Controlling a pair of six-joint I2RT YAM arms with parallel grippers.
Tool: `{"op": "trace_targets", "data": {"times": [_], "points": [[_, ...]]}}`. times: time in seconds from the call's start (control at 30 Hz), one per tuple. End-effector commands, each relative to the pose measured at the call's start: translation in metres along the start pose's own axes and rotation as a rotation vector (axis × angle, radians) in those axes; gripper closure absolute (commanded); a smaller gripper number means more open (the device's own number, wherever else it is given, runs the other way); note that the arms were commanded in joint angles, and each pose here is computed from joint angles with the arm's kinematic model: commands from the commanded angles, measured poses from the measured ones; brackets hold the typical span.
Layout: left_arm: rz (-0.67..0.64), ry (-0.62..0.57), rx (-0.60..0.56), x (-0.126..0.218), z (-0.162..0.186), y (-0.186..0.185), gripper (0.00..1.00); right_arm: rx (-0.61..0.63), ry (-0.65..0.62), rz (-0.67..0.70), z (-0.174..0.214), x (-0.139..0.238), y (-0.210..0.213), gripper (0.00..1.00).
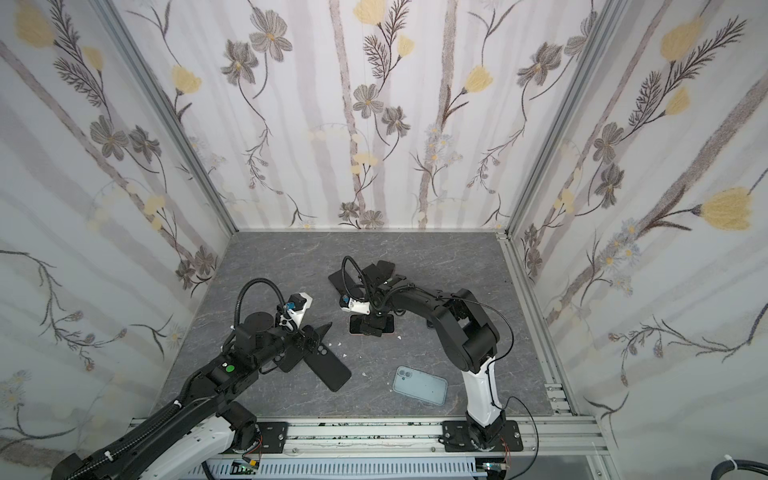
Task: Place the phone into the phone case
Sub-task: 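Open the left gripper and lift it away while the right grips the cased phone, then carry the cased phone with the right gripper to the far table edge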
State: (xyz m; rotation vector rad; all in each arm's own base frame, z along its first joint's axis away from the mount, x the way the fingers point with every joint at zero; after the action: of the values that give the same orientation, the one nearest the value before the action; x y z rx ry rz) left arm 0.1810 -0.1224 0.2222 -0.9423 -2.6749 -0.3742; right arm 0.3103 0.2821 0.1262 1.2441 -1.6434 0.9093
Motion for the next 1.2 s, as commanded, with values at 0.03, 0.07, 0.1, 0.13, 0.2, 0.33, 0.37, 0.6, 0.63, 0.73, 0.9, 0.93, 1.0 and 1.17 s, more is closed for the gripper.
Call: {"op": "trace_targets", "data": {"times": [0.03, 0.07, 0.1, 0.13, 0.2, 0.33, 0.37, 0.6, 0.63, 0.73, 0.9, 0.93, 1.0, 1.17], "points": [[0.013, -0.037, -0.03, -0.001, -0.003, -0.001, 0.02, 0.009, 0.066, -0.073, 0.004, -0.005, 0.003, 0.0], [0.011, -0.037, -0.03, -0.001, -0.003, -0.001, 0.02, 0.009, 0.081, -0.077, 0.005, -0.007, 0.003, 0.0], [0.01, -0.035, -0.03, -0.002, -0.003, -0.001, 0.02, 0.01, 0.098, -0.082, 0.006, -0.009, 0.003, 0.0], [0.01, -0.031, -0.033, -0.002, -0.003, -0.001, 0.02, 0.009, 0.116, -0.085, 0.008, -0.011, 0.003, 0.0], [0.008, -0.03, -0.032, -0.003, -0.002, 0.0, 0.01, 0.008, 0.148, -0.086, 0.012, -0.015, 0.002, 0.0], [0.012, -0.019, -0.027, -0.005, -0.001, -0.001, 0.0, 0.002, 0.197, -0.05, 0.015, -0.021, -0.001, 0.02], [0.01, -0.018, -0.027, -0.005, -0.002, 0.0, 0.01, -0.001, 0.209, -0.037, 0.016, -0.022, -0.002, 0.04], [-0.032, -0.002, -0.028, -0.006, 0.001, 0.003, 0.01, -0.051, 0.223, -0.005, 0.02, -0.017, -0.007, 0.21], [-0.04, 0.001, -0.028, -0.006, 0.001, 0.003, 0.01, -0.075, 0.21, -0.008, 0.019, -0.015, -0.008, 0.25], [-0.059, 0.006, -0.023, -0.007, 0.0, 0.005, 0.02, -0.14, 0.152, -0.028, 0.017, -0.006, -0.01, 0.29], [-0.086, 0.011, -0.018, -0.007, 0.0, 0.007, 0.02, -0.234, 0.094, 0.012, 0.017, 0.009, -0.014, 0.32], [-0.089, 0.012, -0.018, -0.008, 0.0, 0.007, 0.02, -0.253, 0.08, 0.018, 0.017, 0.013, -0.015, 0.33], [-0.096, 0.009, -0.014, -0.008, 0.0, 0.008, 0.02, -0.289, 0.053, 0.034, 0.018, 0.02, -0.018, 0.33], [-0.11, 0.014, -0.003, -0.01, 0.0, 0.01, 0.03, -0.453, -0.028, 0.103, 0.026, 0.047, -0.041, 0.36]]}}
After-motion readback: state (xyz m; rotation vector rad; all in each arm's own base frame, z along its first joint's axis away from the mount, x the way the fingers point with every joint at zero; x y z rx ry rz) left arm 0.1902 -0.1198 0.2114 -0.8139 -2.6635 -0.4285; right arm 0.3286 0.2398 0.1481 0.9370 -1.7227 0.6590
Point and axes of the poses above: each gripper's point midway between its finger pads, its own x axis back along the fingers, its own y axis along the line the jaws close on, z = x × y, the point moved 10 cm from there along x, back along the fingers, and after that the axes turned 6 degrees about -x, right-handed, at the moved point
